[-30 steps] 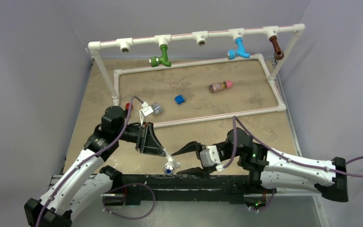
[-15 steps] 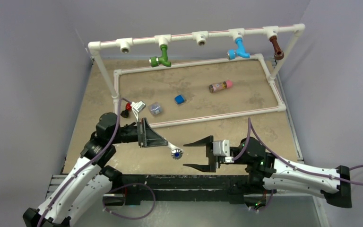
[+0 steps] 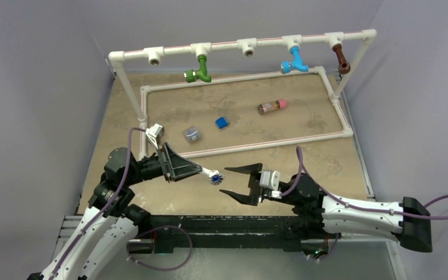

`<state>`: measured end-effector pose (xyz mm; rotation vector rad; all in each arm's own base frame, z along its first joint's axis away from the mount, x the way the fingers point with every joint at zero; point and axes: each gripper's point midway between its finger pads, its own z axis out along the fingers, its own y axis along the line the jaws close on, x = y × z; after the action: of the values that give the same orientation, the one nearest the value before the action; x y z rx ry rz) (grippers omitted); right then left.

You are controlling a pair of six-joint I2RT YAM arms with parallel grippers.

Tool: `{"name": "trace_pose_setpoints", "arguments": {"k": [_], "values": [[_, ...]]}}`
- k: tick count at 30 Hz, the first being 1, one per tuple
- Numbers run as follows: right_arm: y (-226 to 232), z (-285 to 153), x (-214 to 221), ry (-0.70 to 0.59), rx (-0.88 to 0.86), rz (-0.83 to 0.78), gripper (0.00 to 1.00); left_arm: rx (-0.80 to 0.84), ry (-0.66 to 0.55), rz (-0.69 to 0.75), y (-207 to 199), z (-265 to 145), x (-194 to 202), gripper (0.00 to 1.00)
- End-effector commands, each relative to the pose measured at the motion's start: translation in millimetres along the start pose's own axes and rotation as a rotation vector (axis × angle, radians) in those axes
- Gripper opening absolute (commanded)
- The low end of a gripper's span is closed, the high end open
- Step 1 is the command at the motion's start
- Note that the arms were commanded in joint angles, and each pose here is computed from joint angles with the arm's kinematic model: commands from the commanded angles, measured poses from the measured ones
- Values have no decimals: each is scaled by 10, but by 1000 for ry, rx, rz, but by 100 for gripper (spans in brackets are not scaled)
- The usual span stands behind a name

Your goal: Install the water faucets

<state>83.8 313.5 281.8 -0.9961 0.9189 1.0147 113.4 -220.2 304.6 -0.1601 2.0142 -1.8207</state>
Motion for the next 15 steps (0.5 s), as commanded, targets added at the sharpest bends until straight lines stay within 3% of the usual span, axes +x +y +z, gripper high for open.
{"name": "trace_pose_setpoints", "arguments": {"k": [1,15], "values": [[-160,135,-381,-149,52,-106,64,58,-44,-36,-256,-27,-88,0],[-190,255,-503,-211,47,-203,56,100,-9,-84,-253,-51,-1,0]]}}
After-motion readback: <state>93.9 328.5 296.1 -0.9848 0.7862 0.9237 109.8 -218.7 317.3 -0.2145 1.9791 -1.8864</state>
